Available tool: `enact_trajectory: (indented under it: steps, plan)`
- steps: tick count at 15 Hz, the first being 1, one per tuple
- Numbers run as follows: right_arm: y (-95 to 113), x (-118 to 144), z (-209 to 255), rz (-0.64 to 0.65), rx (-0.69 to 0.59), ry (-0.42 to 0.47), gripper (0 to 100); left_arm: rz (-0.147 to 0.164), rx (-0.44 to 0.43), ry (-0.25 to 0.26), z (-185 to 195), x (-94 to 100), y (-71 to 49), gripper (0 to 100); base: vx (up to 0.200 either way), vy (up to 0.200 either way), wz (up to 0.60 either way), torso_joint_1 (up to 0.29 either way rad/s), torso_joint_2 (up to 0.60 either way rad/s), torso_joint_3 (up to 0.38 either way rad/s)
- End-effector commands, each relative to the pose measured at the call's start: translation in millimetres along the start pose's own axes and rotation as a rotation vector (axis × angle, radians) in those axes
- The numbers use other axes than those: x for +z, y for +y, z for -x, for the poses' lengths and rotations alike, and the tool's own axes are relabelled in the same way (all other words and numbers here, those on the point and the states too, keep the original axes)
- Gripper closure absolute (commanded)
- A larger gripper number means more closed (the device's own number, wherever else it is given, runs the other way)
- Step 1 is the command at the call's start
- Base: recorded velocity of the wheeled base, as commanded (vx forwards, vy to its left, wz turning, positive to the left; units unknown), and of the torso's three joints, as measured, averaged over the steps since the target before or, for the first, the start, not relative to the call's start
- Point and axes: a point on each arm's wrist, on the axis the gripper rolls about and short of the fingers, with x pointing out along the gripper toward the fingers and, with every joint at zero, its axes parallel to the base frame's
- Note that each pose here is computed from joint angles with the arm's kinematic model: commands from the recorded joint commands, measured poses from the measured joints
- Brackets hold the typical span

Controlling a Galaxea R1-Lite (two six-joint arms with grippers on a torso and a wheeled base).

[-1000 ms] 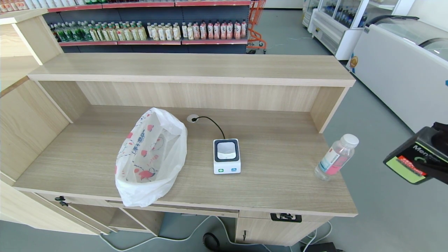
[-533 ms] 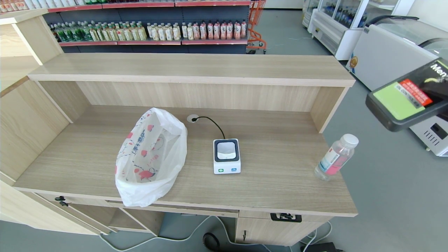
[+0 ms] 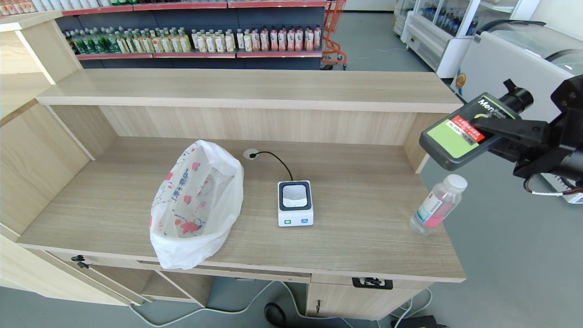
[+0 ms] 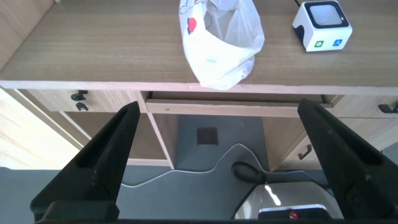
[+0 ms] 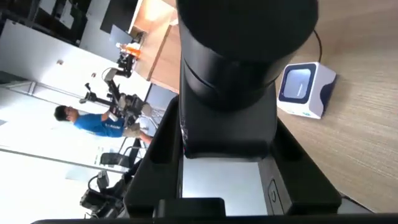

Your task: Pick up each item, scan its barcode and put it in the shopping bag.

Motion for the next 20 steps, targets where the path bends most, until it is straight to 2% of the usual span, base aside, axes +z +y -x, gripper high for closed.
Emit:
enact_trajectory:
  steps: [1, 2, 6, 11, 16, 17, 20]
  plan:
    - [-6.6, -3.8, -5.4, -0.024, 0.002, 0.02, 100, 0.001, 0.0, 0.0, 0.0, 0.0, 0.0, 0, 0.0, 0.0, 0.0, 0.0, 0.0, 0.0]
    - [-6.8, -3.5, -6.5, -0.024, 0.004, 0.022, 100, -0.002, 0.0, 0.0, 0.0, 0.0, 0.0, 0, 0.0, 0.0, 0.0, 0.0, 0.0, 0.0]
    - [-2.3, -5.3, -7.2, -0.02, 0.033, 0.047, 100, 0.001, 0.0, 0.0, 0.0, 0.0, 0.0, 0, 0.0, 0.2, 0.0, 0.002, 0.0, 0.0]
    - [-7.5, -5.7, -9.5, -0.027, 0.038, 0.062, 100, -0.004, 0.0, 0.0, 0.0, 0.0, 0.0, 0, 0.0, 0.2, 0.0, 0.003, 0.0, 0.0]
    - [-44.8, -9.7, -22.4, 0.062, -0.056, 0.034, 100, -0.005, 0.0, 0.0, 0.0, 0.0, 0.0, 0, 0.0, 0.2, 0.0, 0.002, 0.01, 0.002]
    - [-55.1, -12.0, -25.4, 0.091, -0.085, 0.034, 100, -0.005, 0.0, 0.0, 0.0, 0.0, 0.0, 0, 0.0, 0.0, 0.0, 0.0, 0.0, 0.0]
    - [-97.0, -19.1, -38.7, 0.209, -0.262, 0.003, 100, -0.001, 0.0, 0.0, 0.0, 0.0, 0.0, 0, 0.0, 0.0, 0.0, 0.0, 0.0, 0.0]
